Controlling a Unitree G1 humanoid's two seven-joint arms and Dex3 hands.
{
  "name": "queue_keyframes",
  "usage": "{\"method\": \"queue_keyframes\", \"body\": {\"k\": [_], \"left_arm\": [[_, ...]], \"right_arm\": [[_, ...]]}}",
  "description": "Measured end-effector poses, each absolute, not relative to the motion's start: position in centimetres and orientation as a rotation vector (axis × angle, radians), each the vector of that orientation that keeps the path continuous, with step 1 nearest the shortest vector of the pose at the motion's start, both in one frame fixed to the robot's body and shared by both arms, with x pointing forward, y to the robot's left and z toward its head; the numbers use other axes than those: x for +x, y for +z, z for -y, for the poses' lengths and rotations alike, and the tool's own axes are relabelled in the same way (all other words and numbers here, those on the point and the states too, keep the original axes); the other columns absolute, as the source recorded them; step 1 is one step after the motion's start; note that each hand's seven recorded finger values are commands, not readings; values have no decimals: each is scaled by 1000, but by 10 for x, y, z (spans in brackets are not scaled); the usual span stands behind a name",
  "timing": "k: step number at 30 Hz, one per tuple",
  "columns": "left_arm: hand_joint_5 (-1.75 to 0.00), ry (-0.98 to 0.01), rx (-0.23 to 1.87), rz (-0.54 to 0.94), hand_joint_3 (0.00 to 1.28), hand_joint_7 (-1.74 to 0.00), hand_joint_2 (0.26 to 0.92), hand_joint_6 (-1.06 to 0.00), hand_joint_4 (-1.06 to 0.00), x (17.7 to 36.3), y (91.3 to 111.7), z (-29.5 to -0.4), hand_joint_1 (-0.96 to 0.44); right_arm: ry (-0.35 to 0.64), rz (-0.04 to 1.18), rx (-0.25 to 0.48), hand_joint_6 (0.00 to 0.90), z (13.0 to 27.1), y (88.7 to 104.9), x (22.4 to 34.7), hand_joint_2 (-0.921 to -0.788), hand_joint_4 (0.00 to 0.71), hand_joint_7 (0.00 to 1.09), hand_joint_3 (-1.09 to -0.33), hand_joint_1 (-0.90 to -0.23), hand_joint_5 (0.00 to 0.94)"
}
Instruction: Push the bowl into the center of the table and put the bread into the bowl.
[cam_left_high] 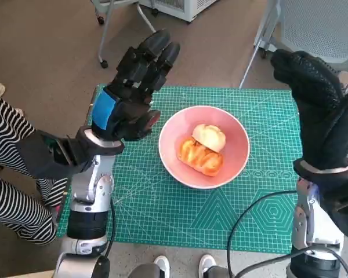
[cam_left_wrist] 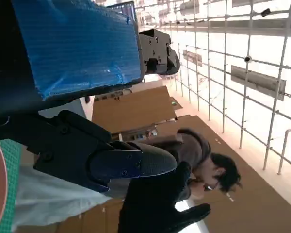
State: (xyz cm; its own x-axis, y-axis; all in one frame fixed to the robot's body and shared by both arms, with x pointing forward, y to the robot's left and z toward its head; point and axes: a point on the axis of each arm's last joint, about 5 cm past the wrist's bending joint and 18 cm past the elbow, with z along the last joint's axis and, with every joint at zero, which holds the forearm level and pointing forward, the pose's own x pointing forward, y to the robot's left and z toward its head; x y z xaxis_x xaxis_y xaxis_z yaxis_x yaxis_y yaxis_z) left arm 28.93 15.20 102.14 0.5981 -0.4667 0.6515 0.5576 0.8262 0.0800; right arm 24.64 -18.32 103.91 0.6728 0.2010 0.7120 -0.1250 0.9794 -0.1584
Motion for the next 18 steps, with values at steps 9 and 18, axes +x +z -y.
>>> {"method": "queue_keyframes", "body": {"k": [9,18], "left_arm": [[-102,-585,-123,717,462,-389,921,1,1,289,1020,-151,-748],[-99,-579,-126,706,461,-406,921,1,1,288,1017,-151,-743]], "right_arm": [[179,811,-113,136,183,1039,246,-921,239,568,-694,-749,2],[178,809,-113,136,183,1039,247,-921,239,570,-694,-749,2]]}}
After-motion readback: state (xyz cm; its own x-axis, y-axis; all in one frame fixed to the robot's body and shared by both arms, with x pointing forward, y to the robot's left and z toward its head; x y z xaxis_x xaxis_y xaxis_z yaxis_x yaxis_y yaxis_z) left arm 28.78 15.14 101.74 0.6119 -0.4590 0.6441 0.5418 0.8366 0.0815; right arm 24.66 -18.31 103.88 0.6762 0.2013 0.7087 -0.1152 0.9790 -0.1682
